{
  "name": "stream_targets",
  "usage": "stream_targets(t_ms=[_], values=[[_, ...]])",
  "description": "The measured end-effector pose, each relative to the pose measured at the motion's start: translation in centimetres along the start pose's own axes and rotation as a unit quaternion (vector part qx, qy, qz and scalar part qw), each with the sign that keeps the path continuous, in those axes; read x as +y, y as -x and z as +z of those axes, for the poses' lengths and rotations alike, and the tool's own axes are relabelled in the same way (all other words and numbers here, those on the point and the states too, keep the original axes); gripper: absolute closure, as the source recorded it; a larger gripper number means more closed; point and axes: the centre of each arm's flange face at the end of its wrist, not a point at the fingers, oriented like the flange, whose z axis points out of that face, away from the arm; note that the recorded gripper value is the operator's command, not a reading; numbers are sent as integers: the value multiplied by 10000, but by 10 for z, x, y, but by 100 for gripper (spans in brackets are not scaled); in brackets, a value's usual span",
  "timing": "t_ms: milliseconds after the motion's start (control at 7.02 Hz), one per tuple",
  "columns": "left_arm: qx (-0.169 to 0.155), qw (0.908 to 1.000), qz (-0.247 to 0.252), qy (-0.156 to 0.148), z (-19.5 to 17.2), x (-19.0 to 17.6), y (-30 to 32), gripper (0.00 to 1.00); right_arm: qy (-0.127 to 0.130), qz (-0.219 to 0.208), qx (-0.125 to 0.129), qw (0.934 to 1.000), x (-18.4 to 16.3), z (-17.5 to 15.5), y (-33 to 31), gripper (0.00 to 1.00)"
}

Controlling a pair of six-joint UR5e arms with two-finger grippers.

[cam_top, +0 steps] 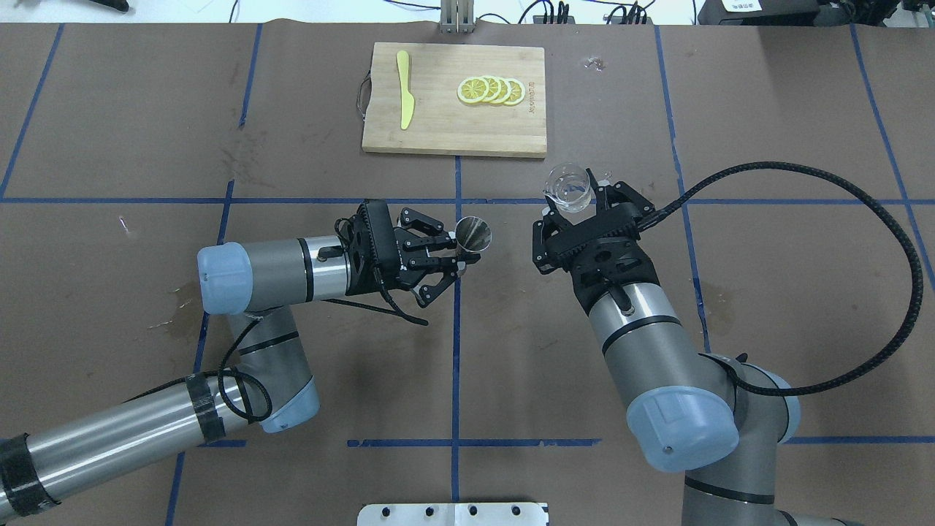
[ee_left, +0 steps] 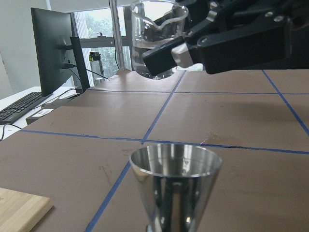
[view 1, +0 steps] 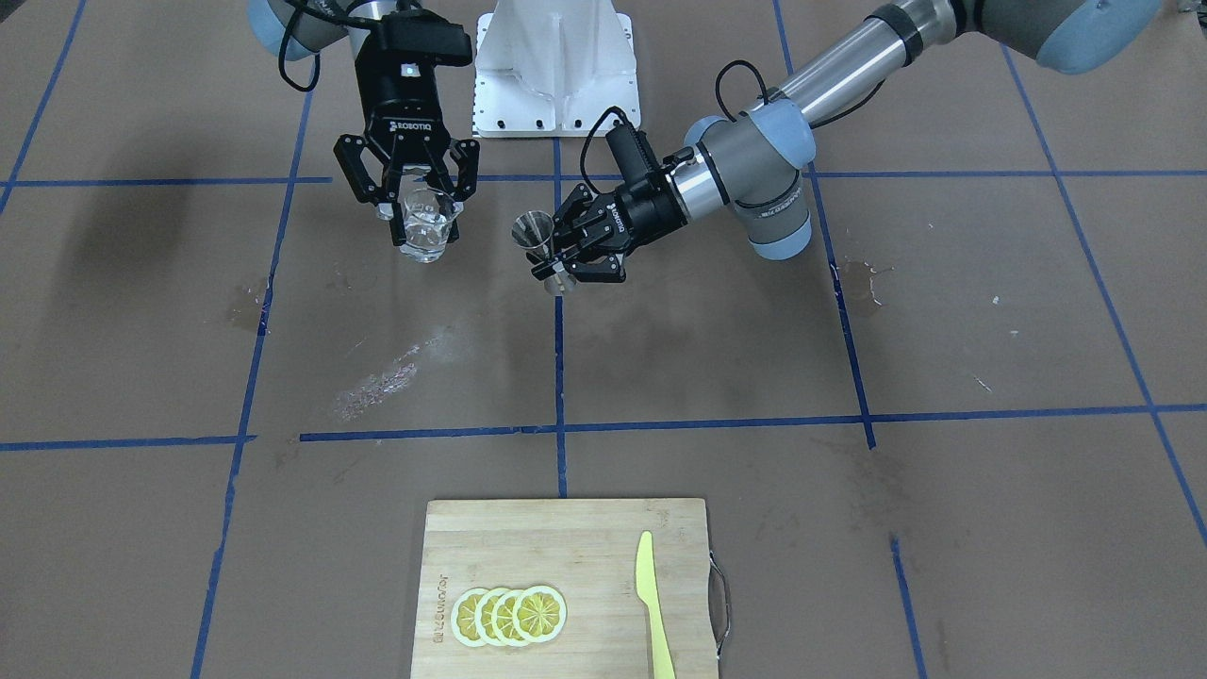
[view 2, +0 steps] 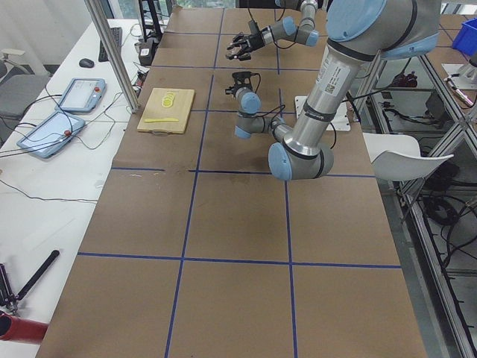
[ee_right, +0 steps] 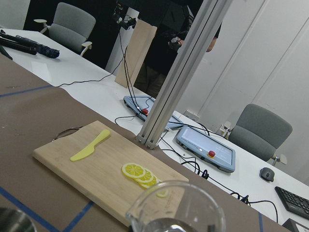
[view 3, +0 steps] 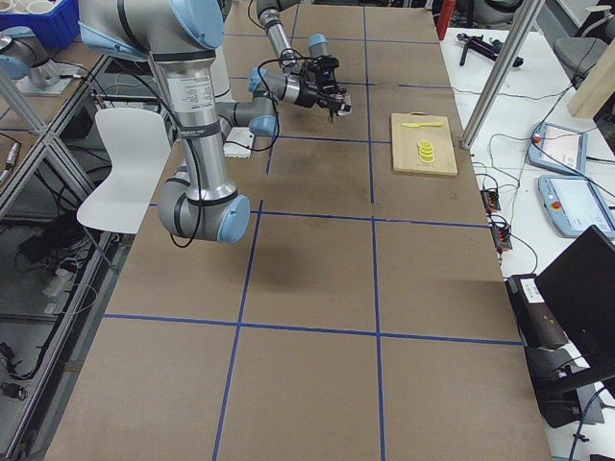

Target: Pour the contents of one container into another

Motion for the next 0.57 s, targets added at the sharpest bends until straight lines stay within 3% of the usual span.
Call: stream_targets(t_ms=[570], values=[[-1,10000,-3,-4,0,0,0,100,309,-511,76,9982,-17,-3,31,100]])
